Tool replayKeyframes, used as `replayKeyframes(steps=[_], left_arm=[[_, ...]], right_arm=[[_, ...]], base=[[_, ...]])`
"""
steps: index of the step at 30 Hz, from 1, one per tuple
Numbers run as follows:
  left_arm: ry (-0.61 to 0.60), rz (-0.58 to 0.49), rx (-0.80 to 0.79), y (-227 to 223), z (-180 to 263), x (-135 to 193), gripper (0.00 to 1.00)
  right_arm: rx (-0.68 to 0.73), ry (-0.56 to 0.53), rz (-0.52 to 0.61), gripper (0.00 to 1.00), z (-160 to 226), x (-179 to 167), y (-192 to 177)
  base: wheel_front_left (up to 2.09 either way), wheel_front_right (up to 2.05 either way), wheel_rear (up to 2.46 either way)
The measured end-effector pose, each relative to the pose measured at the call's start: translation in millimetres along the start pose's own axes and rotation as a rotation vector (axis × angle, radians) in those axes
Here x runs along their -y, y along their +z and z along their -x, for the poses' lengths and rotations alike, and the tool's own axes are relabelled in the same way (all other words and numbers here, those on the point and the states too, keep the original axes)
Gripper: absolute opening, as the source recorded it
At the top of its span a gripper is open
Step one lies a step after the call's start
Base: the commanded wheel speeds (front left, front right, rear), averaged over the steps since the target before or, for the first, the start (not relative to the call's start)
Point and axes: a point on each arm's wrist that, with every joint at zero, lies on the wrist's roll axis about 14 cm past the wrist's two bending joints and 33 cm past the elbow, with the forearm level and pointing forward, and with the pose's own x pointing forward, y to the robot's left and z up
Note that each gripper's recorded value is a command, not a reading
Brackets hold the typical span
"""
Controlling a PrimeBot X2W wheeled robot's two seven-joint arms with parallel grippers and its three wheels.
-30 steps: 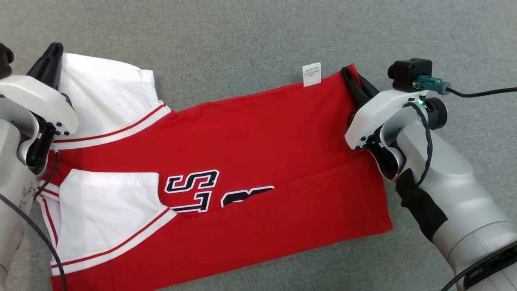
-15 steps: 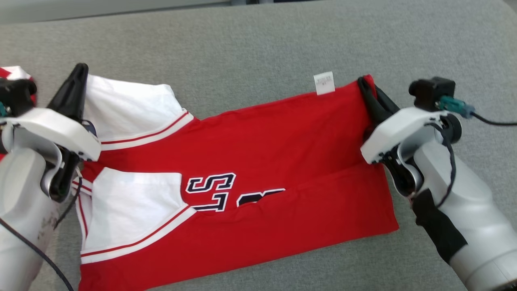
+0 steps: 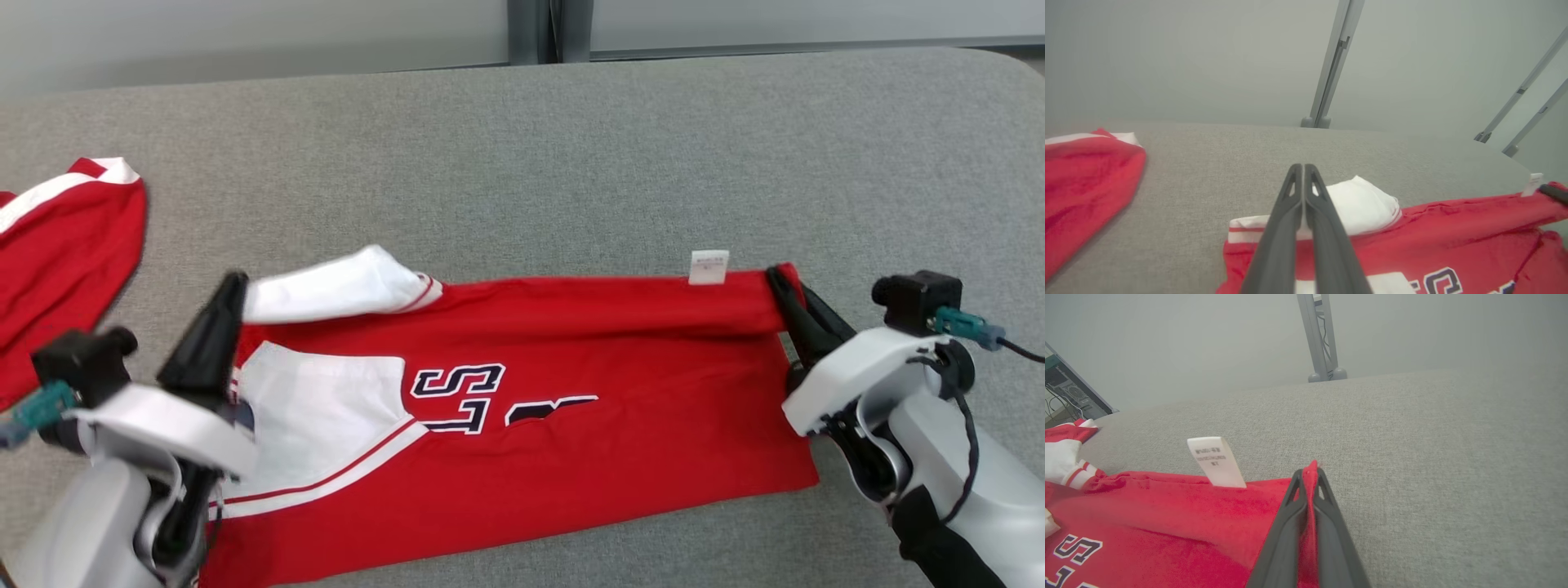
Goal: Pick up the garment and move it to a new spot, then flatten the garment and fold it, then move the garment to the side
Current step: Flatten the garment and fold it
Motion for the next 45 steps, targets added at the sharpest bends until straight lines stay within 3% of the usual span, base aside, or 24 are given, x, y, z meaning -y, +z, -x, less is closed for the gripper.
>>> replayKeyframes(steps=[8, 24, 29, 35, 45], left_arm=[[0.053, 0.095, 0.002, -18.0, 42.2, 8.3, 0.0], [0.115, 0.165, 0.118, 1.2, 79.6, 15.0, 0.0], [0.119, 0.164, 0.146, 8.5, 84.8, 14.6, 0.0], [0.117, 0.166, 0.161, 11.9, 91.6, 17.6, 0.0], [0.139, 0.213, 0.097, -14.9, 105.6, 23.1, 0.0]], right_arm=[[-0.045, -0.016, -0.018, 0.0, 13.9, 7.7, -17.2], [0.034, 0.035, 0.029, 0.0, 16.7, -7.3, 5.2], [0.018, 0.055, 0.083, 0.0, 17.0, -11.1, 2.4], [0.011, 0.117, 0.228, 0.0, 7.1, -25.0, 6.4], [0.007, 0.123, 0.233, 0.0, 16.0, -24.9, -0.7]], base=[[0.0, 0.0, 0.0], [0.0, 0.0, 0.0], [0.0, 0.0, 0.0], [0.0, 0.0, 0.0], [0.0, 0.0, 0.0]])
